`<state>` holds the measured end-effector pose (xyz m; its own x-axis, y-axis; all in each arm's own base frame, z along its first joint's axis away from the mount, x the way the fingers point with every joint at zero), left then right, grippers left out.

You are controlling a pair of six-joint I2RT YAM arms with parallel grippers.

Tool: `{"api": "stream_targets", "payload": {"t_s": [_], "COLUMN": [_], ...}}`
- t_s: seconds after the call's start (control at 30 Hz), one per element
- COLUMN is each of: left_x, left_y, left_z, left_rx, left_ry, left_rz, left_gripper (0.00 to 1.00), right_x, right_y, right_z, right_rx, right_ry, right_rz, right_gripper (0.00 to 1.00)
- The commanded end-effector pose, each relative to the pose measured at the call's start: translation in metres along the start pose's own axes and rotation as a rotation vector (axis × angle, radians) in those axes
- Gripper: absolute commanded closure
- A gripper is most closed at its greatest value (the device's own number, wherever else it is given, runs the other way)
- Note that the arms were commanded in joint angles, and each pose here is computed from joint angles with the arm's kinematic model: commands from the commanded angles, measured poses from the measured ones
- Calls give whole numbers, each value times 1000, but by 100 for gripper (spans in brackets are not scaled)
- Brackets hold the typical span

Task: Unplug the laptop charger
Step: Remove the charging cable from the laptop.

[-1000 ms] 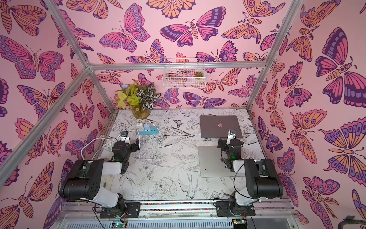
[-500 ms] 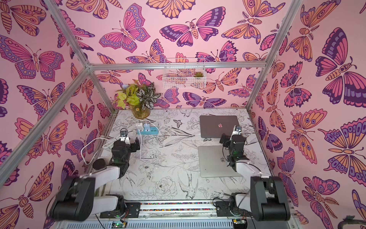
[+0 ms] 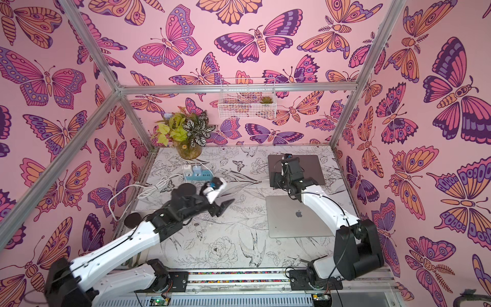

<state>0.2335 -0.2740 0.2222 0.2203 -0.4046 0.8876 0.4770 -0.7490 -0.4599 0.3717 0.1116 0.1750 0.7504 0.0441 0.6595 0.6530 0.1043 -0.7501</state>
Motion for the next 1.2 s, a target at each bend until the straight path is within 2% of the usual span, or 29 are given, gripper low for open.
{"api": "stream_targets", "payload": {"t_s": [0.0, 0.1, 0.23, 0.37, 0.53, 0.63, 0.77, 0.87, 0.93, 1.0, 1.13, 1.17], "left_x": [-53, -73, -83, -95, -108, -114, -123, -138, -144, -147, -152, -152], "left_y": [35, 59, 82, 102, 122, 125, 126, 133, 136, 137, 137, 137], "left_z": [-43, -58, -72, -76, -82, -85, -84, -79, -80, -82, -79, -78], "left_rx": [-220, -301, -384, -389, -450, -473, -468, -449, -468, -484, -463, -458], "left_ry": [178, 235, 274, 319, 331, 327, 327, 332, 306, 293, 294, 294], "left_rz": [269, 342, 374, 422, 446, 458, 485, 539, 571, 581, 603, 610], "left_gripper": [27, 27, 26, 27, 33, 41, 45, 53, 68, 73, 93, 95], "right_x": [-28, -26, -32, -40, -36, -36, -39, -38, -37, -38, -43, -44], "right_y": [5, 9, 15, 15, 1, -7, -20, -31, -38, -43, -52, -53], "right_z": [-27, -38, -31, -30, -19, -23, -36, -39, -39, -41, -50, -52], "right_rx": [-187, -235, -92, -37, 79, 63, -2, -2, 8, 1, -38, -46], "right_ry": [-82, -55, 40, 84, 82, 70, 108, 122, 126, 131, 156, 159], "right_rz": [182, 159, 99, -68, -281, -302, -376, -451, -490, -513, -563, -571], "right_gripper": [13, 11, 10, 9, 7, 7, 6, 6, 6, 6, 6, 5]}}
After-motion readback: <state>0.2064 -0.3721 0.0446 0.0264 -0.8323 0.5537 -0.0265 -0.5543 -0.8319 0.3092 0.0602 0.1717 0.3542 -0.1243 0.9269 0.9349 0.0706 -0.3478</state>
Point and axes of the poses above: each gripper's point midway between its finger pads, its own y axis out along the fingers, its own z axis along the line the jaws close on, x = y × z, the point moved 3 cm from there along -y, back along the fingers, and after that the axes turned 7 degrees about -y, right-handed, at the moved point
